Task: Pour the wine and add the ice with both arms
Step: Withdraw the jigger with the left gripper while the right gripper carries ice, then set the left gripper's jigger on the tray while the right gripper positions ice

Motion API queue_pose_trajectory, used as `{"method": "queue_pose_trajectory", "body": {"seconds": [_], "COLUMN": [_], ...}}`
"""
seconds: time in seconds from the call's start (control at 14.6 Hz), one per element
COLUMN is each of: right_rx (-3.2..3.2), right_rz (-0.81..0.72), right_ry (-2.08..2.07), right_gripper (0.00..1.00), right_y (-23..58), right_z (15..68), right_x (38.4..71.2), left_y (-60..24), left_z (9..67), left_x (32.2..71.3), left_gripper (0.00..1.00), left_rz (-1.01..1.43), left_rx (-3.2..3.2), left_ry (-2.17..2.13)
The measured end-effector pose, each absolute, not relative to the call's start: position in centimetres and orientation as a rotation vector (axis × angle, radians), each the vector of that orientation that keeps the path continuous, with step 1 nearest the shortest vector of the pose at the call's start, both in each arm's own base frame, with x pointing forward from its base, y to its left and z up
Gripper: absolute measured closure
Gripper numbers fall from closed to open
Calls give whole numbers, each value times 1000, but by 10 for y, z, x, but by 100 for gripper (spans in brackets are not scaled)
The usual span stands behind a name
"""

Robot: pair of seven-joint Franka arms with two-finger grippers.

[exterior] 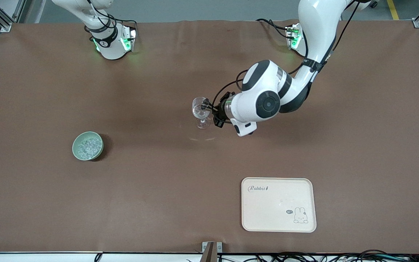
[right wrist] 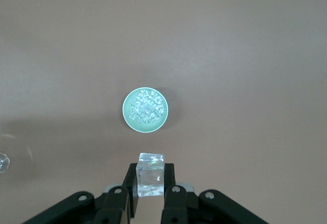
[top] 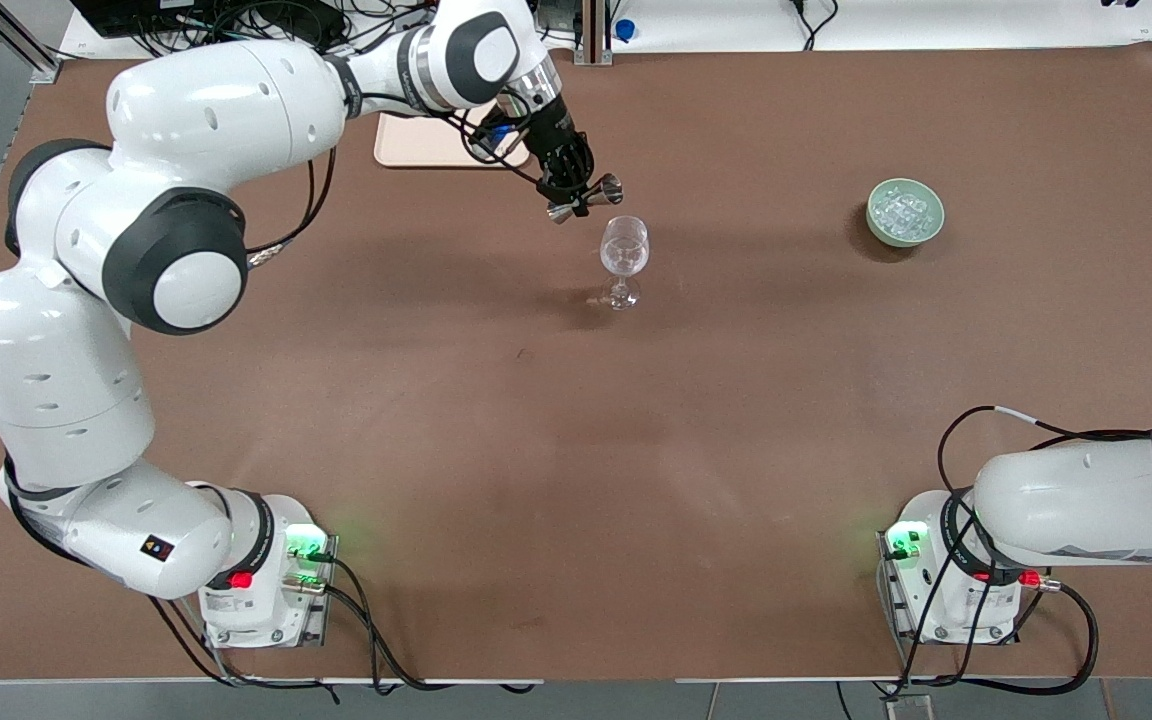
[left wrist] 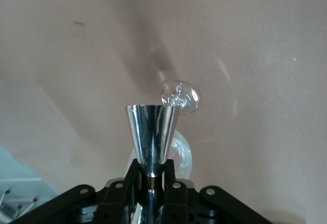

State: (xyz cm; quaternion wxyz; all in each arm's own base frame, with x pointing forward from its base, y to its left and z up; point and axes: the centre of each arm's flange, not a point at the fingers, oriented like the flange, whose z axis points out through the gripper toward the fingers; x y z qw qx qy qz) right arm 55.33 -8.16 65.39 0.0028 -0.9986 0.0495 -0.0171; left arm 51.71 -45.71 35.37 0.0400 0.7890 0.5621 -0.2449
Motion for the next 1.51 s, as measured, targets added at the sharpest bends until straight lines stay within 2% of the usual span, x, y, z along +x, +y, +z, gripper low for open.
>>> {"method": "queue_pose_trajectory", "body": {"seconds": [0.27,0.62,0.89,1.03,1.23,1.51], "right_rx": [-3131,-3131,-3131,-3130,-3129,-3114], "right_rz": [-35,-31,-25,-23,-4,11], "right_ry": [155,147,146,146,142,114], "right_gripper": [77,77,77,77,77,77], "right_y": [-82,-79,-78,-78,-77,-36], "right_z": [648,648,647,647,646,643], "right_x": [554,554,554,554,553,557], "left_y": [-476,-472,-460,-452,-414,-310], "left_z": [353,354,362,365,368,365], "left_x": [499,503,516,523,553,633], "left_gripper": [78,78,78,78,78,78], "left_rz": [-682,-681,-1026,-1112,-1169,-1219], "left_rx": [2472,2456,2238,2189,2075,1752], "left_ry": [1740,1760,1699,1640,1617,1621]}}
